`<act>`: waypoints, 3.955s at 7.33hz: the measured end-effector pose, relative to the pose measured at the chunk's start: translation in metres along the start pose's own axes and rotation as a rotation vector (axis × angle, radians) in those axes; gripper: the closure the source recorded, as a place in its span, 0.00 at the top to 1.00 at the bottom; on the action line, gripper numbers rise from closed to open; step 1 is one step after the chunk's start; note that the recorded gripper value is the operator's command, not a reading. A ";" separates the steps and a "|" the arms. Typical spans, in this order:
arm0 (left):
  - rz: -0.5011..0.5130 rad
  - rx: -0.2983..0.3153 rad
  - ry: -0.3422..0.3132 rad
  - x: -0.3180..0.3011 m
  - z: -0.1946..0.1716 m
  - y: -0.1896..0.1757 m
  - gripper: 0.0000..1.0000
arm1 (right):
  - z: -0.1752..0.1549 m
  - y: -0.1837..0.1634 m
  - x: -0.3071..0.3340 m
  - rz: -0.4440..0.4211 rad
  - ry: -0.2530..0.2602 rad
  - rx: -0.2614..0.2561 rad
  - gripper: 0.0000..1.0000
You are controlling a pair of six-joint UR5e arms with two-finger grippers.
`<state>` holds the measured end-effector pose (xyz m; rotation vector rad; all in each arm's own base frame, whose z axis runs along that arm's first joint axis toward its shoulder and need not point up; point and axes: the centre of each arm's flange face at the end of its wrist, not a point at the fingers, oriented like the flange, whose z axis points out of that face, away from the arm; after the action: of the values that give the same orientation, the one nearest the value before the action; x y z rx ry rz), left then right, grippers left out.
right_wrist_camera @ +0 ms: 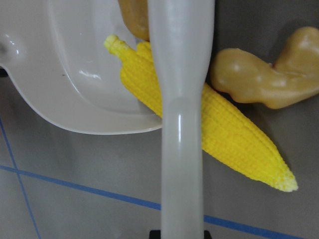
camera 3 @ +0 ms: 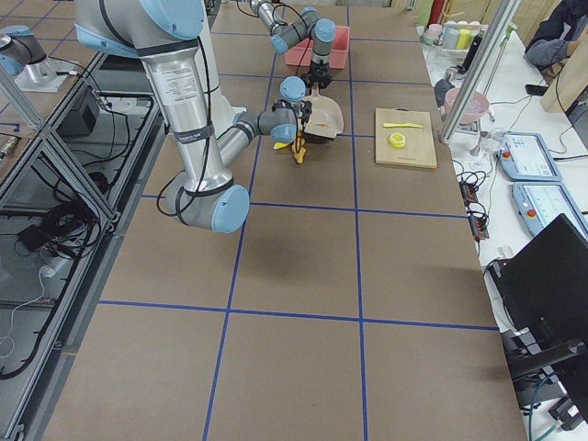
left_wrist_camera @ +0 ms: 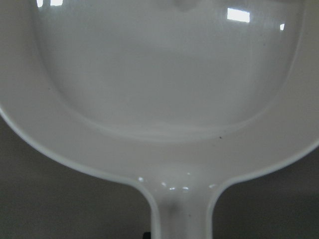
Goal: Sweep and dump trash into bin
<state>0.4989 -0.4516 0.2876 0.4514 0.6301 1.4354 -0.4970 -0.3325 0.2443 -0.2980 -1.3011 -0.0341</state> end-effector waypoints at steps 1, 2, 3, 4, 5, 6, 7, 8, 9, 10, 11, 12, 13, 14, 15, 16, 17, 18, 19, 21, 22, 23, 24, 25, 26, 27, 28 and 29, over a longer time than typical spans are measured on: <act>0.000 -0.001 0.000 0.000 0.001 -0.001 0.00 | -0.005 -0.003 -0.009 0.005 0.002 0.005 0.00; 0.000 -0.002 0.001 -0.001 0.001 -0.001 0.00 | -0.022 -0.011 -0.011 0.019 0.002 0.007 0.00; 0.000 -0.003 0.001 -0.001 0.002 -0.001 0.00 | -0.049 -0.026 -0.006 0.040 0.001 0.005 0.00; 0.001 -0.004 0.002 -0.001 0.002 -0.001 0.00 | -0.078 -0.039 0.007 0.057 -0.002 0.006 0.00; 0.001 -0.005 0.002 -0.002 0.003 -0.002 0.00 | -0.099 -0.043 0.027 0.071 0.002 0.007 0.00; 0.001 -0.006 0.003 -0.003 0.003 -0.004 0.00 | -0.111 -0.038 0.051 0.091 0.013 0.007 0.00; 0.001 -0.007 0.003 -0.004 0.004 -0.005 0.00 | -0.117 -0.025 0.072 0.108 0.026 0.000 0.00; 0.000 -0.008 0.004 -0.004 0.004 -0.005 0.00 | -0.116 -0.008 0.086 0.117 0.040 -0.020 0.00; 0.001 -0.009 0.005 -0.004 0.005 -0.006 0.00 | -0.108 0.009 0.094 0.119 0.054 -0.053 0.00; 0.003 -0.008 0.005 -0.003 0.005 -0.006 0.00 | -0.096 0.025 0.096 0.116 0.065 -0.088 0.00; 0.006 -0.006 0.004 -0.003 0.004 -0.007 0.00 | -0.083 0.042 0.097 0.117 0.077 -0.121 0.00; 0.009 -0.004 0.002 -0.002 0.003 -0.007 0.00 | -0.068 0.057 0.095 0.126 0.089 -0.150 0.00; 0.011 -0.003 0.001 -0.002 0.002 -0.008 0.00 | -0.051 0.072 0.091 0.138 0.101 -0.171 0.00; 0.014 -0.003 0.001 -0.001 0.002 -0.009 0.00 | -0.038 0.084 0.086 0.140 0.108 -0.184 0.00; 0.015 -0.003 0.002 0.000 0.003 -0.009 0.00 | -0.030 0.090 0.076 0.137 0.106 -0.192 0.00; 0.015 -0.004 0.002 0.000 0.003 -0.009 0.00 | -0.024 0.090 0.059 0.139 0.106 -0.192 0.00; 0.016 -0.005 0.004 0.001 0.004 -0.009 0.00 | -0.019 0.087 0.033 0.146 0.112 -0.187 0.00; 0.017 -0.006 0.006 0.002 0.005 -0.009 0.00 | -0.013 0.083 0.010 0.150 0.120 -0.179 0.00; 0.017 -0.006 0.006 0.002 0.006 -0.009 0.00 | -0.009 0.081 -0.002 0.148 0.123 -0.175 0.00; 0.018 -0.008 0.008 0.003 0.007 -0.009 0.00 | 0.000 0.074 -0.020 0.139 0.118 -0.165 0.00; 0.018 -0.009 0.009 0.003 0.008 -0.010 0.00 | 0.006 0.069 -0.030 0.134 0.113 -0.159 0.00; 0.020 -0.013 0.008 0.004 0.010 -0.010 0.00 | 0.010 0.066 -0.041 0.130 0.107 -0.155 0.00; 0.021 -0.017 0.005 0.005 0.012 -0.011 0.00 | 0.012 0.063 -0.050 0.125 0.101 -0.152 0.00; 0.022 -0.019 0.003 0.005 0.012 -0.011 0.00 | 0.012 0.062 -0.056 0.121 0.095 -0.149 0.00; 0.023 -0.019 0.003 0.005 0.013 -0.011 0.00 | 0.009 0.060 -0.061 0.120 0.089 -0.145 0.00; 0.027 -0.013 0.000 0.006 0.013 -0.010 0.00 | 0.003 0.055 -0.063 0.124 0.085 -0.142 0.00; 0.033 0.001 -0.005 0.005 0.014 -0.009 0.00 | -0.008 0.047 -0.063 0.136 0.083 -0.141 0.00; 0.037 0.015 -0.012 0.005 0.016 -0.007 0.00 | -0.022 0.037 -0.062 0.153 0.081 -0.144 0.00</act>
<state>0.5142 -0.4459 0.2949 0.4850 0.6264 1.4632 -0.4858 -0.3111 0.1728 -0.5131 -1.1942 -0.0103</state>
